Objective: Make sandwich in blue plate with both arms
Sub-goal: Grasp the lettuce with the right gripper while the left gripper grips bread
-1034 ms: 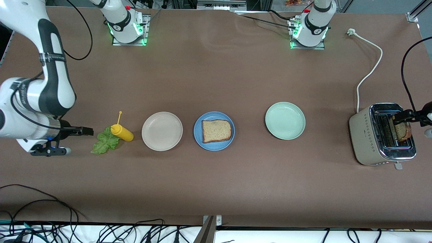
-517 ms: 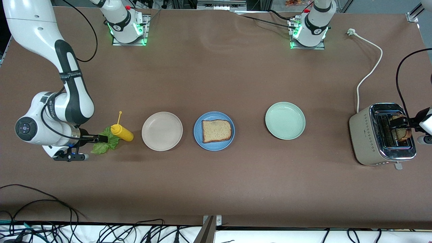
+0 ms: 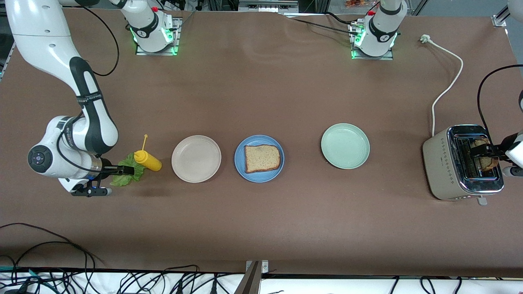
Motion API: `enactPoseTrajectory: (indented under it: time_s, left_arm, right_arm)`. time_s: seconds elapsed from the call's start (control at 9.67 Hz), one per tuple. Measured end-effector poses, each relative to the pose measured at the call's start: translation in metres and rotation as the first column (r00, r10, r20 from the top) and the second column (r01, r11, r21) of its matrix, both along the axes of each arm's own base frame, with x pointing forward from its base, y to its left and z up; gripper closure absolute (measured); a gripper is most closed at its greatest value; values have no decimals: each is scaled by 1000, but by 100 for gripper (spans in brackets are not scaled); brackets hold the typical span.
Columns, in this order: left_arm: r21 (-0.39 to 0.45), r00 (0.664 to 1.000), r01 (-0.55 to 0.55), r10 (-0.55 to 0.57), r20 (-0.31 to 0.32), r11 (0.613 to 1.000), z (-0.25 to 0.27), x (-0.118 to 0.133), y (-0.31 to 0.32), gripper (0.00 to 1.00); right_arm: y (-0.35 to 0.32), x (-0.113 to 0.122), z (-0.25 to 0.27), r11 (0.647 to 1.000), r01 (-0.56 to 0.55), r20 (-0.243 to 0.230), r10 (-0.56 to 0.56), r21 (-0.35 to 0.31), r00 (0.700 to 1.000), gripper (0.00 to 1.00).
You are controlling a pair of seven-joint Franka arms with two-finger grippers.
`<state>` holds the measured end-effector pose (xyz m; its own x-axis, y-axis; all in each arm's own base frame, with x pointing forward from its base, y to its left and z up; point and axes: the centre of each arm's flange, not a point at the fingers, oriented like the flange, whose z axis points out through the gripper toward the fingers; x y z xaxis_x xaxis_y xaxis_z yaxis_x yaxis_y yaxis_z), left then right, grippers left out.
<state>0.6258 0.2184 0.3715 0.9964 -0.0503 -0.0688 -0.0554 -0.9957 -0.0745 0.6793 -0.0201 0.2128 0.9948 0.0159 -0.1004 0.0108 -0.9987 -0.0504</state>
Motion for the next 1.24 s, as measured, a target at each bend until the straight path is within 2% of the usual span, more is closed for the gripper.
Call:
enactPoseTrajectory:
  time_s: [0.31, 0.41, 0.52, 0.62, 0.93, 1.03, 1.24]
  left_arm:
    - [-14, 1000, 13, -13, 1, 1000, -1, -4, 10, 52]
    - [-14, 1000, 12, -12, 1, 1000, -1, -4, 11, 69]
    - [-14, 1000, 13, -13, 1, 1000, -1, -4, 12, 82]
    - [-14, 1000, 12, -12, 1, 1000, -1, -4, 12, 85]
    - [-14, 1000, 12, -12, 1, 1000, -1, -4, 12, 85]
    - [-14, 1000, 12, -12, 1, 1000, -1, -4, 12, 85]
    - [-14, 1000, 12, -12, 1, 1000, -1, -4, 12, 90]
  right_arm:
    - [6, -2, -33, 1000, -24, 16, 24, 3, 1000, 0]
    - [6, -4, -39, 1000, -28, 21, 28, 4, 999, 7]
    - [6, -4, -39, 999, -40, 23, 40, 6, 999, 10]
    - [6, -3, -38, 998, -57, 27, 57, 9, 998, 19]
    - [10, -3, -26, 997, -78, 15, 78, 20, 997, 67]
    - [12, -4, -20, 996, -81, -5, 81, 26, 997, 74]
    - [14, -2, 7, 996, -87, -19, 88, 34, 996, 81]
